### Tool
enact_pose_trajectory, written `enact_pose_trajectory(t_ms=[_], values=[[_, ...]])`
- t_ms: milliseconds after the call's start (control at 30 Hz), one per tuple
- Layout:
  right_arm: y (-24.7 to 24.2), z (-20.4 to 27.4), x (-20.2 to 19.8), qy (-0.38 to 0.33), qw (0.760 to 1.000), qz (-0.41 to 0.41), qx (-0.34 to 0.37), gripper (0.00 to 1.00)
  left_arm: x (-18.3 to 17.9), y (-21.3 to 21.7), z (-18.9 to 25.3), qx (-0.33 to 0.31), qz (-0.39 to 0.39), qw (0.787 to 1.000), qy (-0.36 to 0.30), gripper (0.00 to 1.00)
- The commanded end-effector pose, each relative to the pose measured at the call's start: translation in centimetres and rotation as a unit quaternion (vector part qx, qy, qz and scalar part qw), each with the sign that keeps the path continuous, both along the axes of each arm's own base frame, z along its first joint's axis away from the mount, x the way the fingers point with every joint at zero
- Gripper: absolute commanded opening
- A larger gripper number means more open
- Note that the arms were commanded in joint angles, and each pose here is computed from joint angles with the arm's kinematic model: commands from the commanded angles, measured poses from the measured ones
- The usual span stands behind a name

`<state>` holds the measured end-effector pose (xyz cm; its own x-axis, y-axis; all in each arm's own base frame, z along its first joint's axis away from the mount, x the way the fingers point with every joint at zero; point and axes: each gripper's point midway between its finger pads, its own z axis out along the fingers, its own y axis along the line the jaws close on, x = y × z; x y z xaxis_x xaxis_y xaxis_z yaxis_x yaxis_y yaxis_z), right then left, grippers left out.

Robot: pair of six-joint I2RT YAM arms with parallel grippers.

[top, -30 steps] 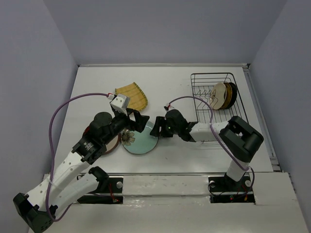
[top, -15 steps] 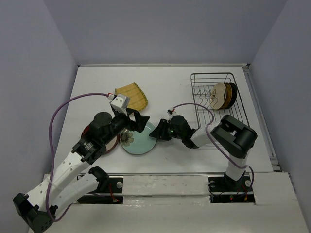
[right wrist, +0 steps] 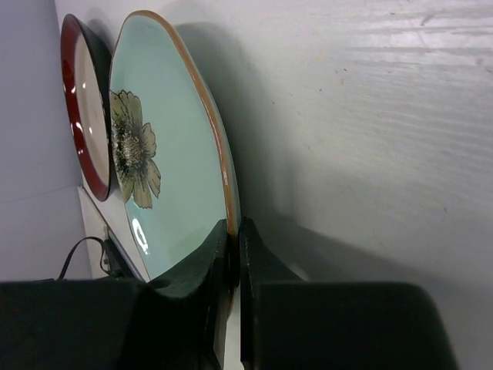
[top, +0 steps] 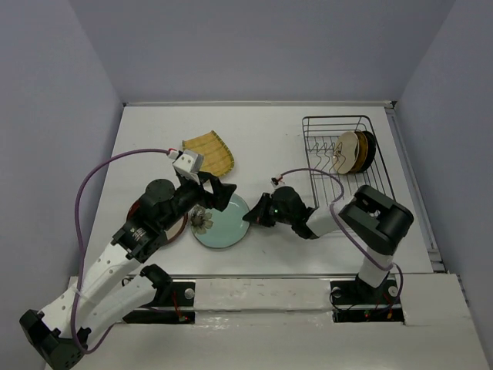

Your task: Load the plates into the dish rack

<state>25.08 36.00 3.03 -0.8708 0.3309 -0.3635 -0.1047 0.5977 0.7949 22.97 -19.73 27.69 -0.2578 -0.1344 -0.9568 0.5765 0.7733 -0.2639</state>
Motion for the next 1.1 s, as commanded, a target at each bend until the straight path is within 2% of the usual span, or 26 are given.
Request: enact_pose_trajectory(t_ms=[0,133,467,600,1067], values=[[-1.8,3.5,1.0,-0.055,0.997,-0.041,-0.022,0.07,-0.1,-0.1,1.3,-0.017,-0.006,1.000,-0.020,0.99],[-3.4,9.6,1.9,-0.120,0.990,-0.074,-0.011,0.07,-0.2,0.0,1.4,-0.018,-0.006,1.000,-0.022,0.99],[-5.3,20.6,3.4,-0.222,0.969,-0.108,0.014,0.07,-0.7,0.2,2.3,-0.030,-0.008,0.999,-0.032,0.99],[-7.9,24.7,3.9,-0.262,0.954,-0.145,0.022,0.07,-0.6,0.1,2.1,-0.027,-0.010,0.999,-0.030,0.99],[-21.4,37.6,7.5,-0.372,0.888,-0.262,-0.069,0.07,-0.3,0.1,1.6,-0.019,-0.006,1.000,-0.022,0.99]])
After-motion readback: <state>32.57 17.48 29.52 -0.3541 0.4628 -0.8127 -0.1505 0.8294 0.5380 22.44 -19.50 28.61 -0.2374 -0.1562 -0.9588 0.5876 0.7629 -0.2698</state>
